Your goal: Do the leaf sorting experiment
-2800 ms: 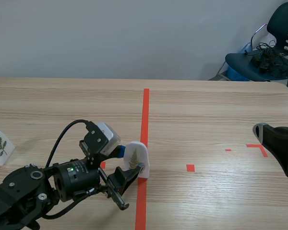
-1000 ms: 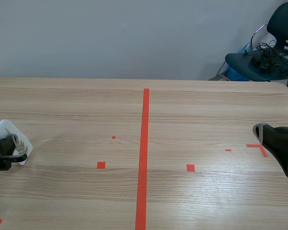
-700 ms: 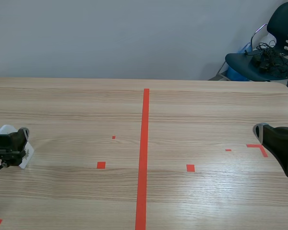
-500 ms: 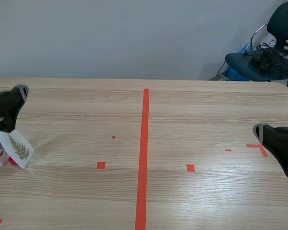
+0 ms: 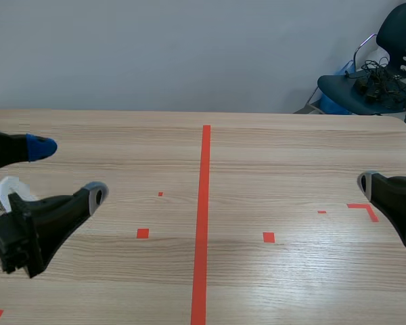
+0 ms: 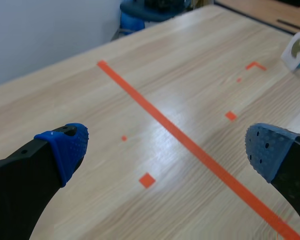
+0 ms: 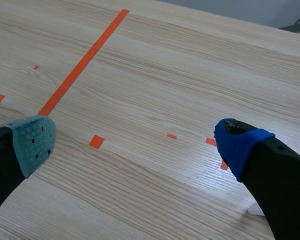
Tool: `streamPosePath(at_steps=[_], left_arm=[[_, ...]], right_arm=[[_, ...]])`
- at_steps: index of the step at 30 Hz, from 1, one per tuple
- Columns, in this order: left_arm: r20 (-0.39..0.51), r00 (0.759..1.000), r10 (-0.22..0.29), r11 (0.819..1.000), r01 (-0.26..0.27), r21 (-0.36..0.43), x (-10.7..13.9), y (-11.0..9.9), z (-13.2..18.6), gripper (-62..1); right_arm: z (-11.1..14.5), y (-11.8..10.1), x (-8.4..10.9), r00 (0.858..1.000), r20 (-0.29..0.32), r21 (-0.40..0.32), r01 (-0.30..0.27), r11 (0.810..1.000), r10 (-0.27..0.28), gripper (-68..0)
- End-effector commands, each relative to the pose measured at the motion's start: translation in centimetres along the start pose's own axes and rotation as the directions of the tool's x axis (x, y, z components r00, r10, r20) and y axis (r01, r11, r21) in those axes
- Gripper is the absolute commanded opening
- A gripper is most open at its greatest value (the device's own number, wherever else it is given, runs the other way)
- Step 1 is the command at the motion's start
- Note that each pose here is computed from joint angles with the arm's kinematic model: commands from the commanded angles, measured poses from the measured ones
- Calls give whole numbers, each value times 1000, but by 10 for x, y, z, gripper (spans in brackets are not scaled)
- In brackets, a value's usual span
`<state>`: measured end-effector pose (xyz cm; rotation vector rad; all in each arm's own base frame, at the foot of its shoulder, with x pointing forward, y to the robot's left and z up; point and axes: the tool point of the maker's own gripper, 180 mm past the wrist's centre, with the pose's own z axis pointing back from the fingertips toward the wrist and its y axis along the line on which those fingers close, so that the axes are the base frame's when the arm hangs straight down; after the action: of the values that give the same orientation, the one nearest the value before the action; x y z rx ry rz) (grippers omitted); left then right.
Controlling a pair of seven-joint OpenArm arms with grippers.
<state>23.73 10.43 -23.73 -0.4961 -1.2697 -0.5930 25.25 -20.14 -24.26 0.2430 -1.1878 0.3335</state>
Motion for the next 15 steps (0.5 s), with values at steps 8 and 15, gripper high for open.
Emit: streamPosePath(at_steps=[8,15], left_arm=[[44,998,47,998,-49,47,3,4,-1,14],[43,998,47,998,-49,47,2,4,-1,14]], right_arm=[[9,-8,36,994,73,-35,-77,996,80,4],[9,-8,37,994,73,-35,-78,996,80,4]])
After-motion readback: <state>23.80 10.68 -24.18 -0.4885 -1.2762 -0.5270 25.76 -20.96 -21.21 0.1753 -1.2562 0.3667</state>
